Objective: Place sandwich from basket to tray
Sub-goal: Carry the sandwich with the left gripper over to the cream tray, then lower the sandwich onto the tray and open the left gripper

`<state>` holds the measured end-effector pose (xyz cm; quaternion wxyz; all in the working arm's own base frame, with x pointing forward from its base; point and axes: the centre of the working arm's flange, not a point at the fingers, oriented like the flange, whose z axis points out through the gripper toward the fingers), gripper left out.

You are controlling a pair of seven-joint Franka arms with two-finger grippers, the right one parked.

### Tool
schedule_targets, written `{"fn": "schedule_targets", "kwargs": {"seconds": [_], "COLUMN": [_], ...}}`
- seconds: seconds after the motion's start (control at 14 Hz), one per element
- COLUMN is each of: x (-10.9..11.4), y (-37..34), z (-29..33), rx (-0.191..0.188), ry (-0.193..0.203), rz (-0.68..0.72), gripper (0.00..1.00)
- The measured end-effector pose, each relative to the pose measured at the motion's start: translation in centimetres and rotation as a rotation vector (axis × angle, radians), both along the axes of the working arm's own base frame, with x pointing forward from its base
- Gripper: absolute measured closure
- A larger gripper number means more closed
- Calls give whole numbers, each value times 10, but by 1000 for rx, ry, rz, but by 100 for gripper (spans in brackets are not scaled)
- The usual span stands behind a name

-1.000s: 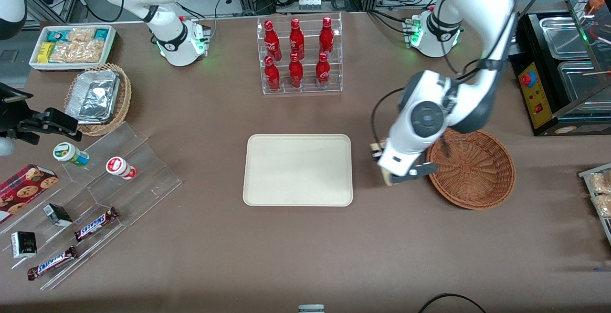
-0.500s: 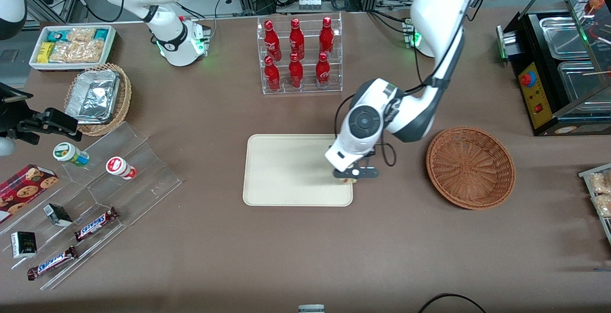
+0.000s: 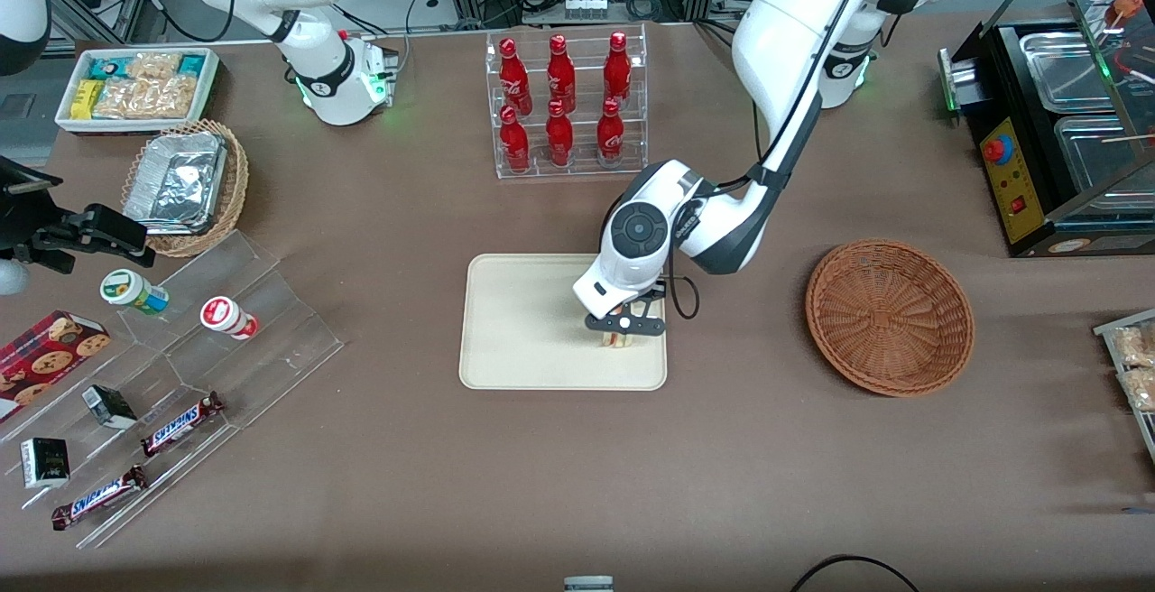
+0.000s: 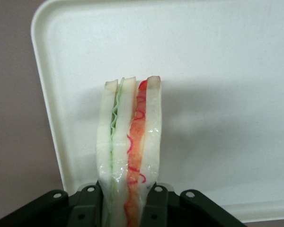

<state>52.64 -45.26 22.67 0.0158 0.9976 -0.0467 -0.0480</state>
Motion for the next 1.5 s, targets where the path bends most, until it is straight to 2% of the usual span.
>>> {"fn": "schedule_targets", "kwargs": {"seconds": [0.36,0.5,0.64,0.86,1.21,1.5], "x": [3,4,8,21,41,61], "y": [-2,-1,0,2,75,163], "z": [-11,-11,-8,20,141,227], "rx": [4,5,2,-14,82,77], "ry": [7,6,-1,-33,26,12], "rz": [10,15,32,83,197,242], "gripper": [67,53,32,2,0,0]}}
